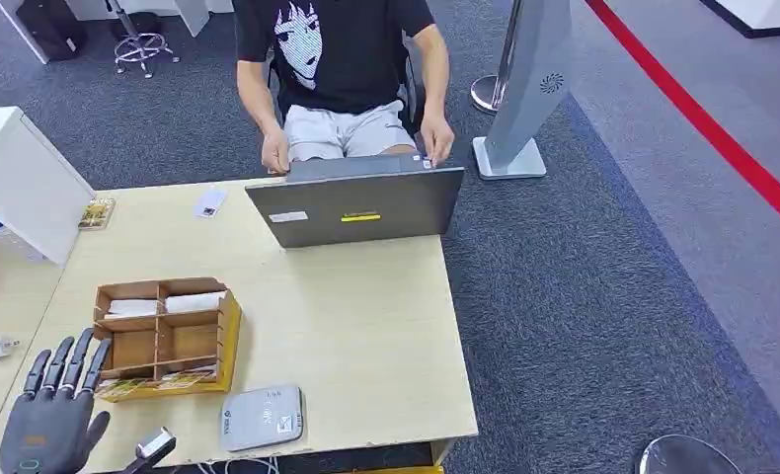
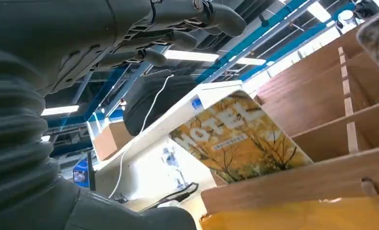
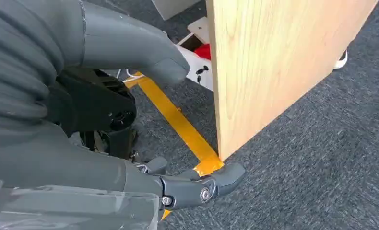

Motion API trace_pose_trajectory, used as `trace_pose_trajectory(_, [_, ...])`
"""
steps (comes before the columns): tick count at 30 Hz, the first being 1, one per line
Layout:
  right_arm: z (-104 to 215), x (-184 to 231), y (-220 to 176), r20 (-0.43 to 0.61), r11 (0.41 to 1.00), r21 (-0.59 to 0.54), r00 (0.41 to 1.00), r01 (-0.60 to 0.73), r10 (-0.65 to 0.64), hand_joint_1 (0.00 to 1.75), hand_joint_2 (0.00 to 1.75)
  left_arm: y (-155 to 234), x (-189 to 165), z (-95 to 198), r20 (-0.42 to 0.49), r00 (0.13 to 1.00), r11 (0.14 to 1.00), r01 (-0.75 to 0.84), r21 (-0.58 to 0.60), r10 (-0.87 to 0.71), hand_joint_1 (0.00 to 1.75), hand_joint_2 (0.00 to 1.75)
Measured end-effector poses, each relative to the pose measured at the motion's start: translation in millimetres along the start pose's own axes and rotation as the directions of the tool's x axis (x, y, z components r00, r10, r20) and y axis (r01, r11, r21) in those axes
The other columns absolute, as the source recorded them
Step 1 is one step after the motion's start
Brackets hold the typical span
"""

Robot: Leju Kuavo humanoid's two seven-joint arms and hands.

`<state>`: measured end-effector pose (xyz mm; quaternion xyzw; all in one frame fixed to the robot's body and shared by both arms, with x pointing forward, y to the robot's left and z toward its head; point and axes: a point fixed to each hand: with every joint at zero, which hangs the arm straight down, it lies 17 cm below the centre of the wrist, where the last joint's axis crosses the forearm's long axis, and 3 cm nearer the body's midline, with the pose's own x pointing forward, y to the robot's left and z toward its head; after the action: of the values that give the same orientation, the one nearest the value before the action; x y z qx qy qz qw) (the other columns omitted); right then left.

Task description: Pass the card to the sensor for recognition and then transmit it.

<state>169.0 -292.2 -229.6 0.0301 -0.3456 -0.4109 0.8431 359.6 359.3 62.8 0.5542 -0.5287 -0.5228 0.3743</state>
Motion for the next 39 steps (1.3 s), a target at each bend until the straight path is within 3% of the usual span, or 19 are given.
trace_pose_trajectory(39, [0, 0, 1, 0.000, 1.000, 0.001, 1.000, -0.005, 0.005, 0.00, 1.75, -14, 5, 0, 0.019, 1.000, 0.999, -0.001, -0.041, 0.002, 0.00, 1.75])
